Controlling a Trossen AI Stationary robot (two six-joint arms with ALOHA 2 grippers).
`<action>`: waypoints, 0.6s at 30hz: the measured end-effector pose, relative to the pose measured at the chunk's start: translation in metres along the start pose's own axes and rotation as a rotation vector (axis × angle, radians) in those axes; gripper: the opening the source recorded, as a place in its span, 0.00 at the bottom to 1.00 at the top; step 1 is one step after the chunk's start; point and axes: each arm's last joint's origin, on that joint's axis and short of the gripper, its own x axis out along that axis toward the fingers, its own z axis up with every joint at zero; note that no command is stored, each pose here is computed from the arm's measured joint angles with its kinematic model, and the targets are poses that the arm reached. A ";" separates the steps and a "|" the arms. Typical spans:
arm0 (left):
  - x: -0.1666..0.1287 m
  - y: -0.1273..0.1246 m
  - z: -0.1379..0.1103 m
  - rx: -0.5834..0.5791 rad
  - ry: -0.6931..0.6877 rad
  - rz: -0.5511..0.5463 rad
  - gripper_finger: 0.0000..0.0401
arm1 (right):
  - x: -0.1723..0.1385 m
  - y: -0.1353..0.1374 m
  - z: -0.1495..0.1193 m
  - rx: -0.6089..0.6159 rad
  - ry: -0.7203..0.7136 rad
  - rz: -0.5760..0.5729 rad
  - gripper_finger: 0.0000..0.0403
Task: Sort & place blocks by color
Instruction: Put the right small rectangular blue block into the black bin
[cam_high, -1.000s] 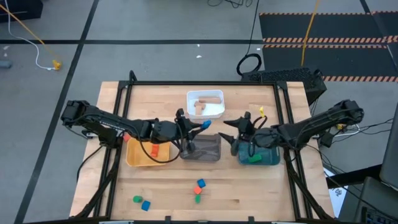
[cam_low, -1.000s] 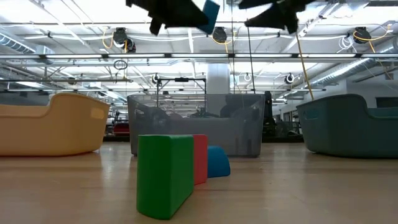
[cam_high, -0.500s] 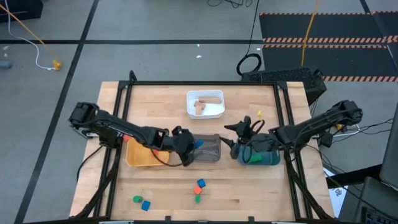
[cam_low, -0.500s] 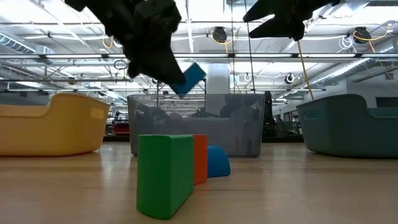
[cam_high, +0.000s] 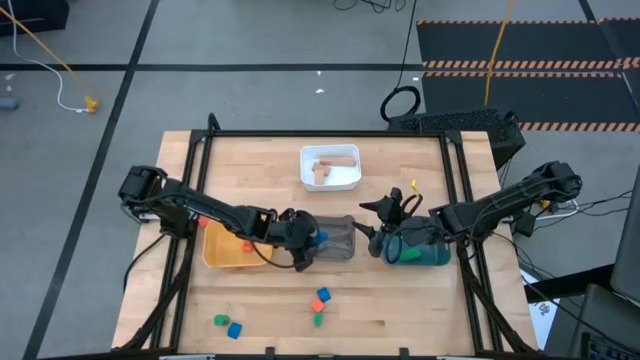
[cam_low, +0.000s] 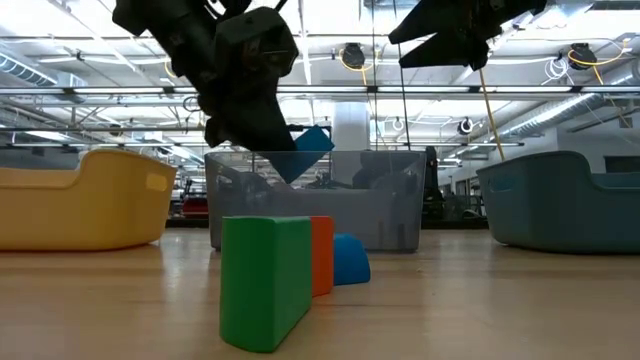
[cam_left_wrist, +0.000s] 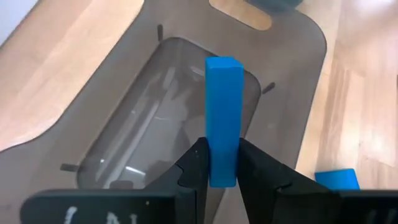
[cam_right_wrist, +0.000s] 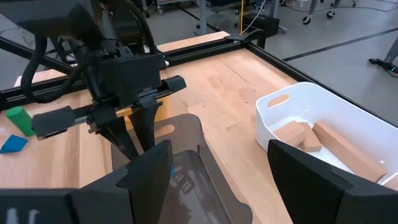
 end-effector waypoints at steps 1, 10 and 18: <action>0.000 0.000 0.000 0.000 0.003 -0.005 0.19 | 0.000 0.000 0.000 0.000 0.000 0.000 0.64; 0.000 -0.002 -0.001 0.027 0.035 -0.057 0.24 | 0.000 0.000 0.000 0.000 0.000 0.000 0.64; 0.000 -0.002 0.003 0.093 0.005 -0.079 0.43 | 0.000 0.000 0.000 0.000 0.000 0.000 0.64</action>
